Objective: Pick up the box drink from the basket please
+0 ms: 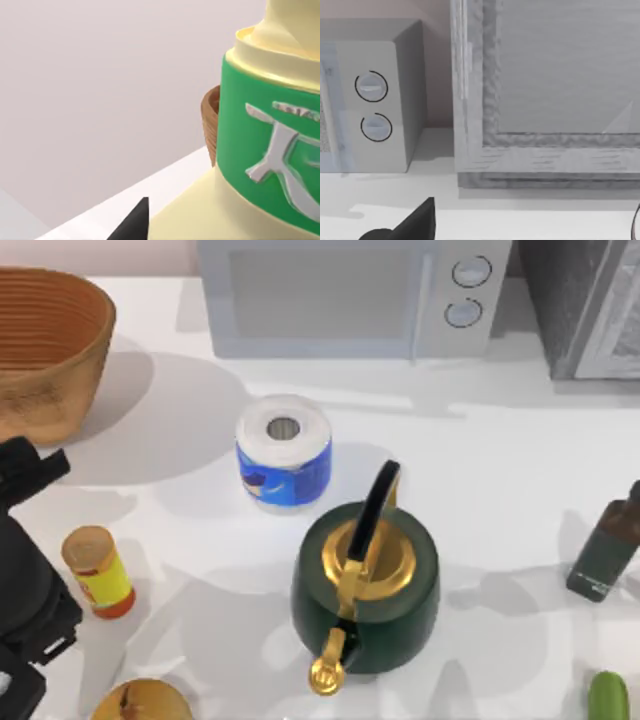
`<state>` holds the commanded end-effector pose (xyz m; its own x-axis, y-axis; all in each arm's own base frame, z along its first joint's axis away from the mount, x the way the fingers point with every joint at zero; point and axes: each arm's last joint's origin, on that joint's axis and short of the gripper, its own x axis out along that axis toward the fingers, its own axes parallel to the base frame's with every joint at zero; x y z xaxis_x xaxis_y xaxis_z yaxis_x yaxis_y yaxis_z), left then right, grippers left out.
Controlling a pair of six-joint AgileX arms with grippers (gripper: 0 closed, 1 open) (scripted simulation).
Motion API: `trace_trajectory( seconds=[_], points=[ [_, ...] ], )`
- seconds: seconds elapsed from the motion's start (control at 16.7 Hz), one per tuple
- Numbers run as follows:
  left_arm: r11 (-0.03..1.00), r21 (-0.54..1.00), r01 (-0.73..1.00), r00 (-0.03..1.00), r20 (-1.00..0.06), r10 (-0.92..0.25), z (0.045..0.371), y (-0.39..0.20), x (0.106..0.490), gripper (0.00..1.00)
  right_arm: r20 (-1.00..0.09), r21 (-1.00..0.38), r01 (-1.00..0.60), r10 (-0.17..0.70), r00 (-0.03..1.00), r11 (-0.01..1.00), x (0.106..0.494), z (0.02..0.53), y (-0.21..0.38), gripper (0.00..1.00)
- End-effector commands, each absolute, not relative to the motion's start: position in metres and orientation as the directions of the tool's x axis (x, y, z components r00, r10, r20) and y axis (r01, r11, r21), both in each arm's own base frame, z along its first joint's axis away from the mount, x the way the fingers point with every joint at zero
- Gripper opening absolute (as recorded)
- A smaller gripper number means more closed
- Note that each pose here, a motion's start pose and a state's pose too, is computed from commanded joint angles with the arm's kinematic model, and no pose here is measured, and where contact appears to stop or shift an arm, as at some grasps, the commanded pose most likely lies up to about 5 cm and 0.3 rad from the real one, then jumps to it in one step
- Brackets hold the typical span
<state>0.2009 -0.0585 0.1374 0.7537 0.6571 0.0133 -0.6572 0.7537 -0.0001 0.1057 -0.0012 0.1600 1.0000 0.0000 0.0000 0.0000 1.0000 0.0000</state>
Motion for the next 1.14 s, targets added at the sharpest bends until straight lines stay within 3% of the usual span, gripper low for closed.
trace_trajectory(
  seconds=[0.78,1.14],
  points=[
    [0.754,0.000,-0.657,0.754,0.013,0.657,0.1374,-0.0585,0.2009,0.98,0.000,0.000,0.000,0.000,1.000,1.000,0.1057,0.1600,-0.0012,1.00],
    [0.754,0.000,-0.657,0.754,0.013,0.657,0.1374,-0.0585,0.2009,1.00,0.000,0.000,0.000,0.000,1.000,1.000,0.1057,0.1600,-0.0012,1.00]
  ],
)
